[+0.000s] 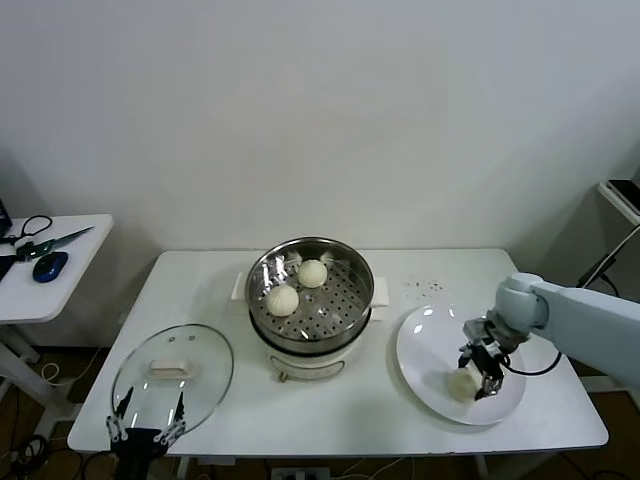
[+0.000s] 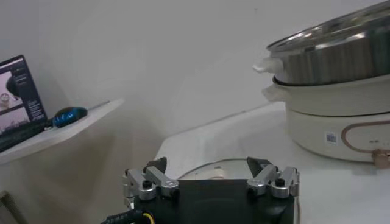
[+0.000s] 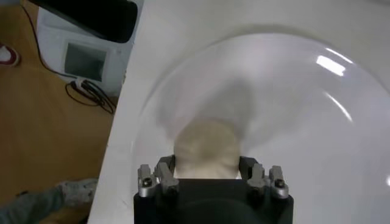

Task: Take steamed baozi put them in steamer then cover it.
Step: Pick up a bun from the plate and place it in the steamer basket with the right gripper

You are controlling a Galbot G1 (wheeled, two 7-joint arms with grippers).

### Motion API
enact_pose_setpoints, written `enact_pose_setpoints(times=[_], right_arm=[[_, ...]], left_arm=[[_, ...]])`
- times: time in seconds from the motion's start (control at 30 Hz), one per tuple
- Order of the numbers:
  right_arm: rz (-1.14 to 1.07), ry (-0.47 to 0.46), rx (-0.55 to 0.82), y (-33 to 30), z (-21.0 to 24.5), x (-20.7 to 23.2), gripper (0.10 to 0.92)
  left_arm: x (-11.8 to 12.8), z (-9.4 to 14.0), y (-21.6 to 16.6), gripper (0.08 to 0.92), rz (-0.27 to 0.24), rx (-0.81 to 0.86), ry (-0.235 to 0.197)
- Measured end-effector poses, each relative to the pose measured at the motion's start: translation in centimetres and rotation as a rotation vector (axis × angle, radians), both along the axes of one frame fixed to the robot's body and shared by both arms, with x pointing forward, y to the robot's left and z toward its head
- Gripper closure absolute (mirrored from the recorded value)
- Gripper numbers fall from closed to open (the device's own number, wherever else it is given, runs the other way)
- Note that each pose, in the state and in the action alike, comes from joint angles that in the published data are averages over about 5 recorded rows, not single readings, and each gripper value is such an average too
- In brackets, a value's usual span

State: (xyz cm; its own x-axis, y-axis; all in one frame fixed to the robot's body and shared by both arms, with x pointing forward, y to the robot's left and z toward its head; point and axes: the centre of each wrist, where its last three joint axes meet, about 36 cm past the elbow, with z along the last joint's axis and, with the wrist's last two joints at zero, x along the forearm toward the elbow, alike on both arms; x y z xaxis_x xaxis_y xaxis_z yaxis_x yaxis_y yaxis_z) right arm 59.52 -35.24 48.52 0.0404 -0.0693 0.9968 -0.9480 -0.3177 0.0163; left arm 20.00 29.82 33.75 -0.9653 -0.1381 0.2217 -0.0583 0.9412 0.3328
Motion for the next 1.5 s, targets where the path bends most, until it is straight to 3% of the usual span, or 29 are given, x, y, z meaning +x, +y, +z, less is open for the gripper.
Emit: enact_pose_setpoints(times=[0.5,0.7,0.87,1.07,1.5], right_arm=[[0.607,-0.266,-0.059,11.4,18.6,7.4,0.344],[0.835,-0.316,-0.092,19.8,22.8,7.6,0.344],[0.989,-0.317,-0.108,26.7,22.7,6.9,0.344],[1.14,-0.272,-0.111,33.1,19.7,5.2,0.344],[1.289,-0.155,-0.094,38.5,12.8,2.2,0.339]], left_arm=[[-0.6,0.1,0.0,0.177,-0.004,0.003,0.002],[-0.5,0.2,-0.1,0.177,-0.008,0.0,-0.003],[-0.5,0.4,0.0,0.177,-0.01,0.004,-0.004],[-0.6,0.4,0.1,0.177,-0.012,0.003,0.0],[-0.7,0.0,0.5,0.177,-0.007,0.001,0.01]])
